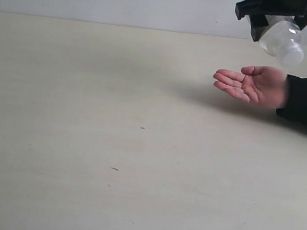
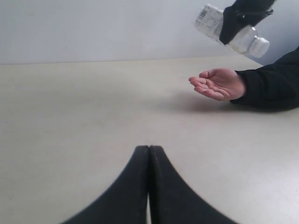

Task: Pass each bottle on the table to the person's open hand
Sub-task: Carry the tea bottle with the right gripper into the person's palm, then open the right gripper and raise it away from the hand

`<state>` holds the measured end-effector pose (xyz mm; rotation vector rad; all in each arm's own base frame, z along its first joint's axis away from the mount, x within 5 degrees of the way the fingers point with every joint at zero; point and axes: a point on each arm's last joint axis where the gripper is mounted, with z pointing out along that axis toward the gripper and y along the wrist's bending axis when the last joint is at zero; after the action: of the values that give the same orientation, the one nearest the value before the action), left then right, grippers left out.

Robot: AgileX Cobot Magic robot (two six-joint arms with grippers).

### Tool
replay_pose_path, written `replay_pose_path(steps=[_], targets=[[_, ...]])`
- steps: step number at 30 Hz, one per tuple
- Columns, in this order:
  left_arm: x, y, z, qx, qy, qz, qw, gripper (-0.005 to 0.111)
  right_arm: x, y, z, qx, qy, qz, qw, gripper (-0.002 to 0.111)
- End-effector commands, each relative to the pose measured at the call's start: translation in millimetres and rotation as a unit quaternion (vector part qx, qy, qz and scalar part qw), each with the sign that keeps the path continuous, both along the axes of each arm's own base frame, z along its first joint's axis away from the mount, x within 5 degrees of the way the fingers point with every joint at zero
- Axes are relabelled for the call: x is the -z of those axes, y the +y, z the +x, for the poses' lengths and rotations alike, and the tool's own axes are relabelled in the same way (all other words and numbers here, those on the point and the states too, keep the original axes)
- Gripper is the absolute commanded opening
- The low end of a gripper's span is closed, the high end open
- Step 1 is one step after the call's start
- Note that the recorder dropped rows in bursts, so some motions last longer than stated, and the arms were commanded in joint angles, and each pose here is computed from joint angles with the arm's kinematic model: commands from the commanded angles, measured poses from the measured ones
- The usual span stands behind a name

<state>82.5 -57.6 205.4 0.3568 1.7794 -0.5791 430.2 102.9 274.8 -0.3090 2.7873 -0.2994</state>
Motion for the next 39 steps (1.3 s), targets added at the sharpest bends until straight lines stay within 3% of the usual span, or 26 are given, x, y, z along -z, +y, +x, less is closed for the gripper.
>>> replay_pose_path(steps=[1,9,16,26,27,34,39], targets=[[0,1,-1,0.0,-0.003,-0.001,1.0,0.0,14,-6,-18,0.033,0.012,0.008,0.999,0.0],[0,1,-1,0.0,-0.003,-0.001,1.0,0.0,51,2,-13,0.037,-0.047,0.068,0.996,0.0],[0,1,-1,0.0,-0.003,-0.001,1.0,0.0,81,2,-9,0.047,-0.025,0.057,0.997,0.0],[0,1,-1,0.0,-0.003,-0.001,1.0,0.0,91,0,-3,0.052,-0.039,0.043,0.997,0.002],[0,1,-1,0.0,-0.003,-0.001,1.0,0.0,91,0,-3,0.052,-0.039,0.043,0.997,0.005],[0,1,-1,0.0,-0.003,-0.001,1.0,0.0,91,0,-3,0.051,-0.039,0.04,0.997,0.053],[0,1,-1,0.0,-0.003,-0.001,1.0,0.0,91,0,-4,0.045,-0.037,0.037,0.998,0.068]])
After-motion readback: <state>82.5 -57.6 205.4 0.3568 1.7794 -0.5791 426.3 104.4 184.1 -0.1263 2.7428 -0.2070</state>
